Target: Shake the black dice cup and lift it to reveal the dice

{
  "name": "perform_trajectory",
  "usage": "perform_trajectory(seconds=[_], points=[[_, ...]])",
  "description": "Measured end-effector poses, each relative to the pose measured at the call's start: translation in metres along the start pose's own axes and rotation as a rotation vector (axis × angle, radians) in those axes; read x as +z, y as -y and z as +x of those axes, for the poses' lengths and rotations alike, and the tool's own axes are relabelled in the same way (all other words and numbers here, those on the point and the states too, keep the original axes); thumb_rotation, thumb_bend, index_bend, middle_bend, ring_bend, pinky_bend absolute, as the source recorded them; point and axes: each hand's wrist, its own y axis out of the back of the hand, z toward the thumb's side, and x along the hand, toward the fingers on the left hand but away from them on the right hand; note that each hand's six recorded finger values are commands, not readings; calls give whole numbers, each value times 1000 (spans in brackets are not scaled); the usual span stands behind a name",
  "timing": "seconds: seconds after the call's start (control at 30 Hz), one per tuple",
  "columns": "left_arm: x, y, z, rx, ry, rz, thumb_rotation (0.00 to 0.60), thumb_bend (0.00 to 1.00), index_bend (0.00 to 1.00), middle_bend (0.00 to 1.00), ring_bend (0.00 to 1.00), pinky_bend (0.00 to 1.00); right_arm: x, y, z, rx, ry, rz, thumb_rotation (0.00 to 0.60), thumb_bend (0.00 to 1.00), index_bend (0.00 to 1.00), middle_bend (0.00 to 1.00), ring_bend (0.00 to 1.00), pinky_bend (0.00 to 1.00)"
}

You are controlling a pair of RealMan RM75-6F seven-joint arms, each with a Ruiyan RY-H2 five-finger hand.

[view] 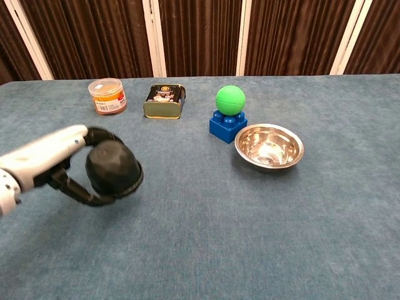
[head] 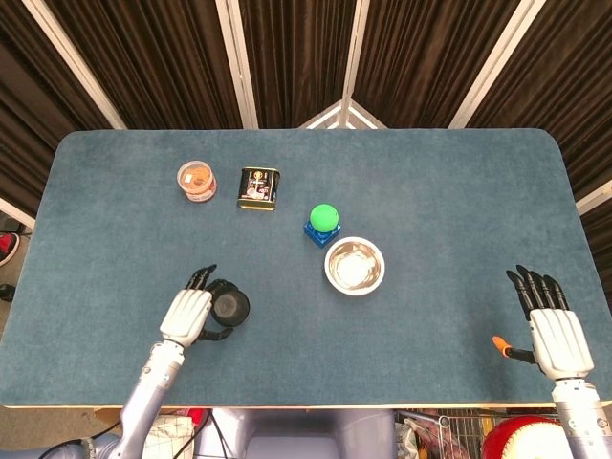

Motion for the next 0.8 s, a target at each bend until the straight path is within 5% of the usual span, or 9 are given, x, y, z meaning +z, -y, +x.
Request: perform_trajectory(seconds=[0.2, 0.43, 0.63, 0.73, 0.8], points=[[6, -38, -4, 118, 48, 191, 600, 374, 355, 433, 4, 43, 2, -2, 1, 1, -5, -9, 600, 185, 31, 0, 13, 0], [11, -86, -12, 353, 120, 575, 600, 374, 362, 441, 4, 39, 5, -2, 1, 9, -17, -17, 600, 185, 31, 0, 12, 0], [4, -101, -16, 516, 187, 933, 600, 372, 374, 452, 20, 40, 7, 2, 3, 18, -19, -16, 600, 185, 31, 0, 12, 0], [-1, -101, -17, 531, 192, 989, 600, 374, 384, 447, 20, 38, 7, 2, 5, 18, -21, -15, 600, 185, 32, 0, 13, 0], [-3, -99, -16, 496, 180, 929, 600, 379, 384, 443, 21, 32, 7, 3, 3, 18, -20, -14, 600, 185, 32, 0, 13, 0]])
